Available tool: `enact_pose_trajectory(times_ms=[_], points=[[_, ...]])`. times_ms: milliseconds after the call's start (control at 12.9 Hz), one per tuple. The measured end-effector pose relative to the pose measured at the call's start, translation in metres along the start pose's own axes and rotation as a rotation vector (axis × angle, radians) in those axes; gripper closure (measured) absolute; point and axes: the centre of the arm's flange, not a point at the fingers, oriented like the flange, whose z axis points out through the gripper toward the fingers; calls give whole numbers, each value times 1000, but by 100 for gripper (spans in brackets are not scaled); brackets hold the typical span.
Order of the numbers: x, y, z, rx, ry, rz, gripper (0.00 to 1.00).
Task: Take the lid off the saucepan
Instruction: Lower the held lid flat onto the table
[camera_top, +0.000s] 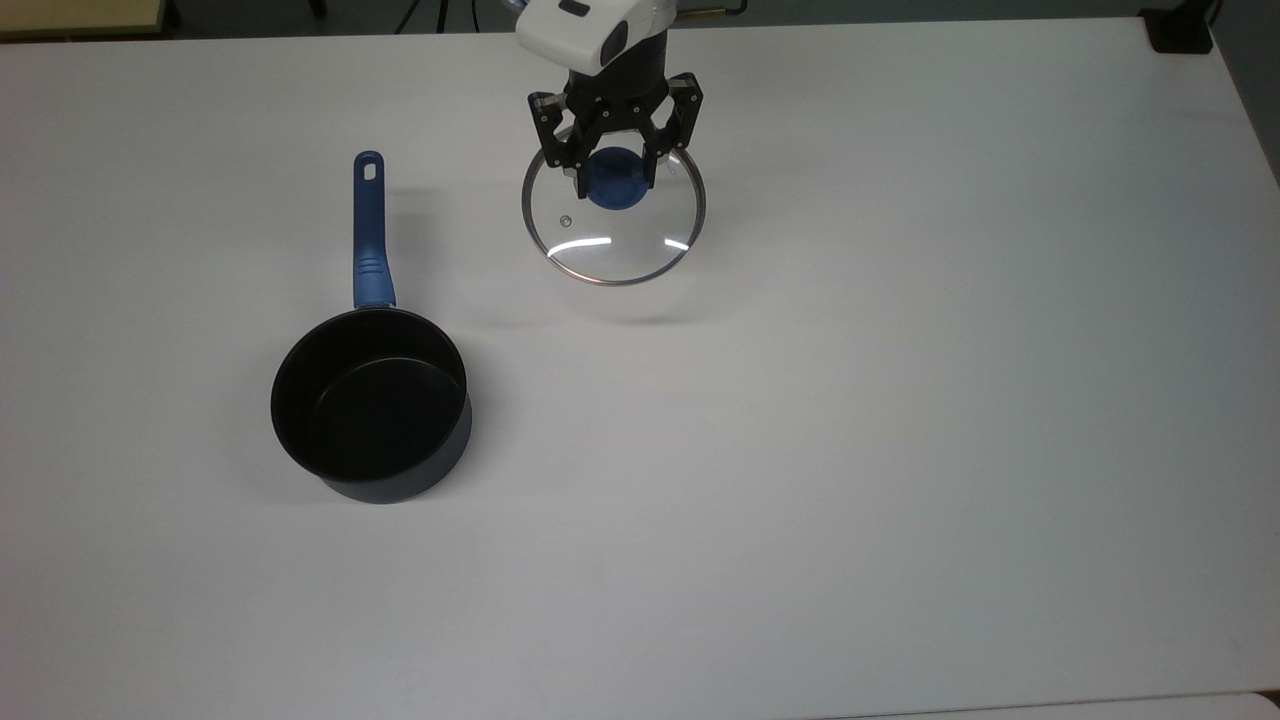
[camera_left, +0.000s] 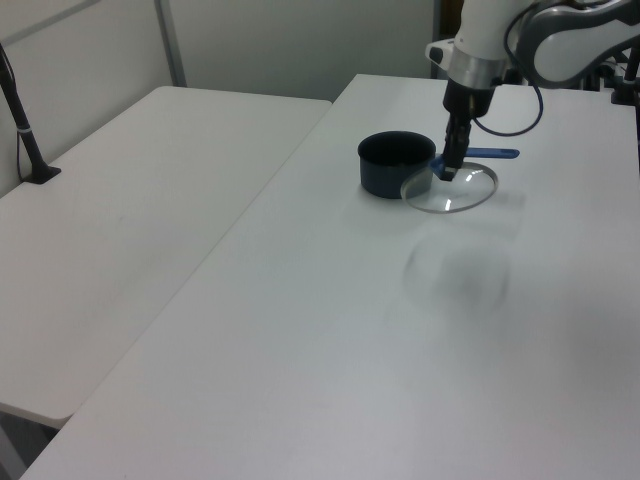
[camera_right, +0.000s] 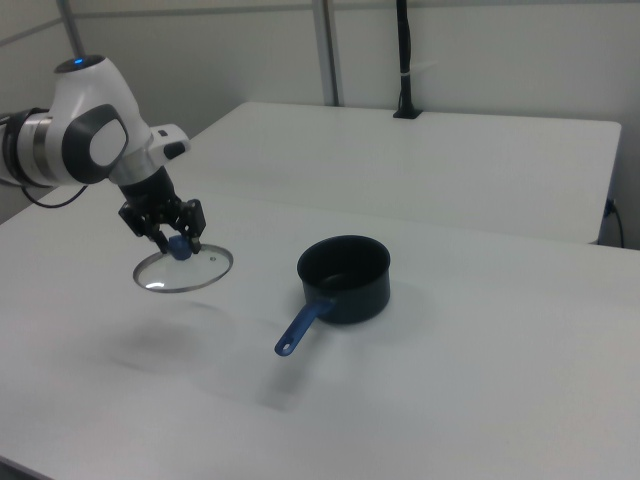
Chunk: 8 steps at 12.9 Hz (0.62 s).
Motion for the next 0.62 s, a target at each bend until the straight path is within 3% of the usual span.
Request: enact_pose_trajectory(times_ms=[620], points=[[-21,-8,45,4,-35,-16,39]])
